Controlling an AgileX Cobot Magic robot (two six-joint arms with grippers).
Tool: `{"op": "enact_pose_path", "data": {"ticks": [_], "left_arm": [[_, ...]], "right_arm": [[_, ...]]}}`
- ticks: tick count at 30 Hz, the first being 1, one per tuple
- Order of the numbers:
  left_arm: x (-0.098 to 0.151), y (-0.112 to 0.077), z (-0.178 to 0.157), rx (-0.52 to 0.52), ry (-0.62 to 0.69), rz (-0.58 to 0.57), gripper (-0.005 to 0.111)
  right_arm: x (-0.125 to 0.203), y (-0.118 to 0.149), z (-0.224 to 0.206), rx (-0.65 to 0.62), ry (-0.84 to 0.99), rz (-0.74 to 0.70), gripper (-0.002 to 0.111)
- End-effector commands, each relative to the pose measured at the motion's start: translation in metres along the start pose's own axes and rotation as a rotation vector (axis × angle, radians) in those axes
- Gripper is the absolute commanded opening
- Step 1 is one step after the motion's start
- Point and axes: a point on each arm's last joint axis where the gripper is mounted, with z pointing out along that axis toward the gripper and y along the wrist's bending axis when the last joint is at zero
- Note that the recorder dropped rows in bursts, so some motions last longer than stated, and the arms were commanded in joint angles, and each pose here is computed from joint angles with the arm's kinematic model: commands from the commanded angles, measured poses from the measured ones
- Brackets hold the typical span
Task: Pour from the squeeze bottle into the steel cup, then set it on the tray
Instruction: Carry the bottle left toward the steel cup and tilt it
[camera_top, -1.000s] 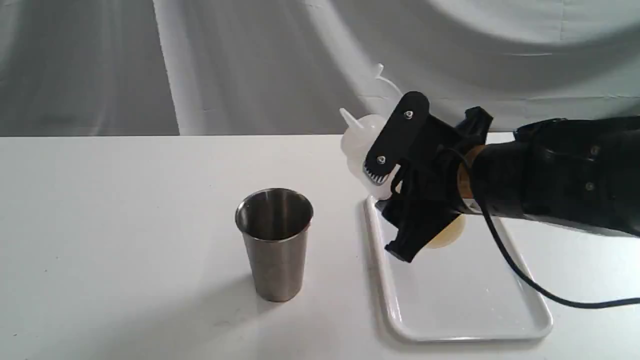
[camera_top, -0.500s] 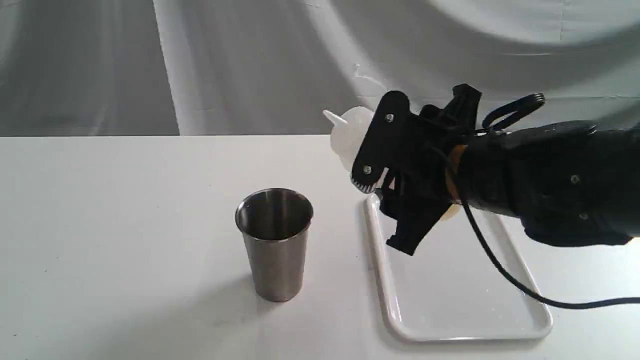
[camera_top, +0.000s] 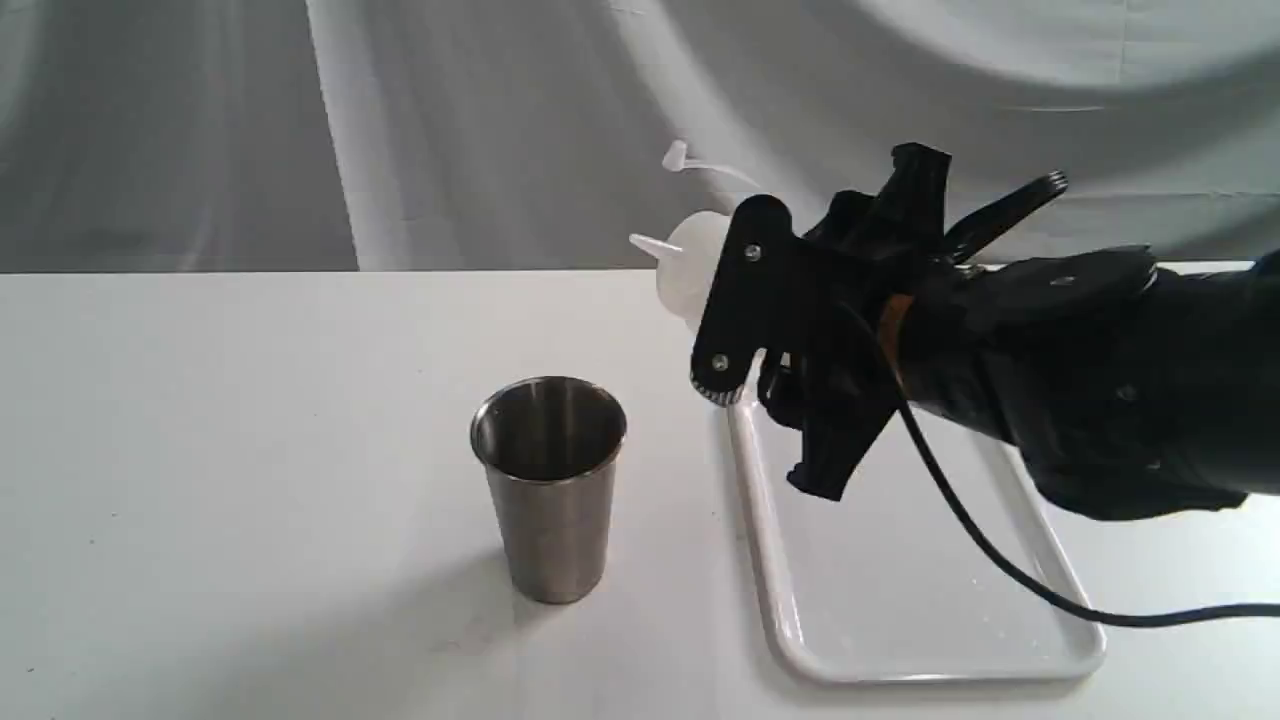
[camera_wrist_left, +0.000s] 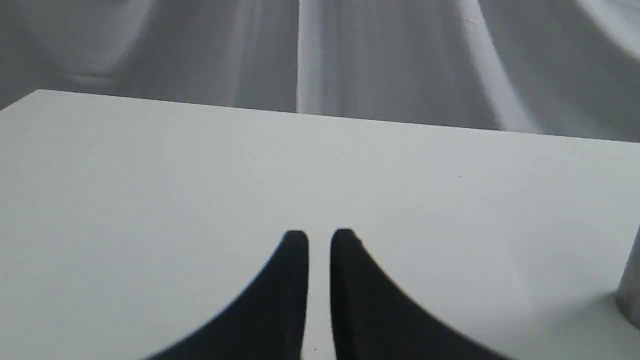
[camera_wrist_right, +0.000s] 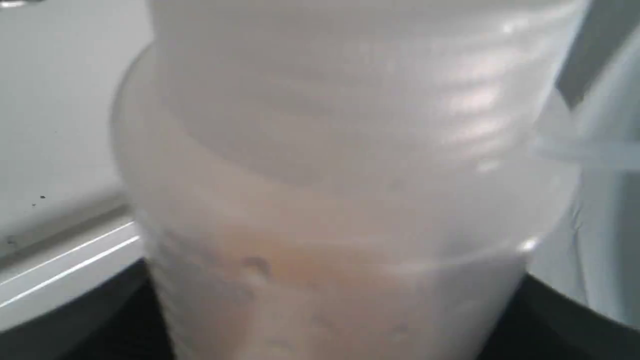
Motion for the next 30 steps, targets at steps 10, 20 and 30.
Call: {"op": "enact_pose_path", "data": {"ticks": [10,20,30], "left_arm": [[0.002,0.0,0.0,0.005,0.008,-0.005,0.008],[0.002,0.0,0.0,0.005,0.008,-0.005,0.008],[0.002,0.0,0.0,0.005,0.008,-0.005,0.008]], "right_arm": [[-0.005,-0.008,-0.006,0.081,0.035,-0.172,0.0],[-0.005,-0.008,-0.006,0.08,0.039,-0.273,0.0],[-0.013,-0.013,0.01,0.117,0.077,-0.274,0.0]]}}
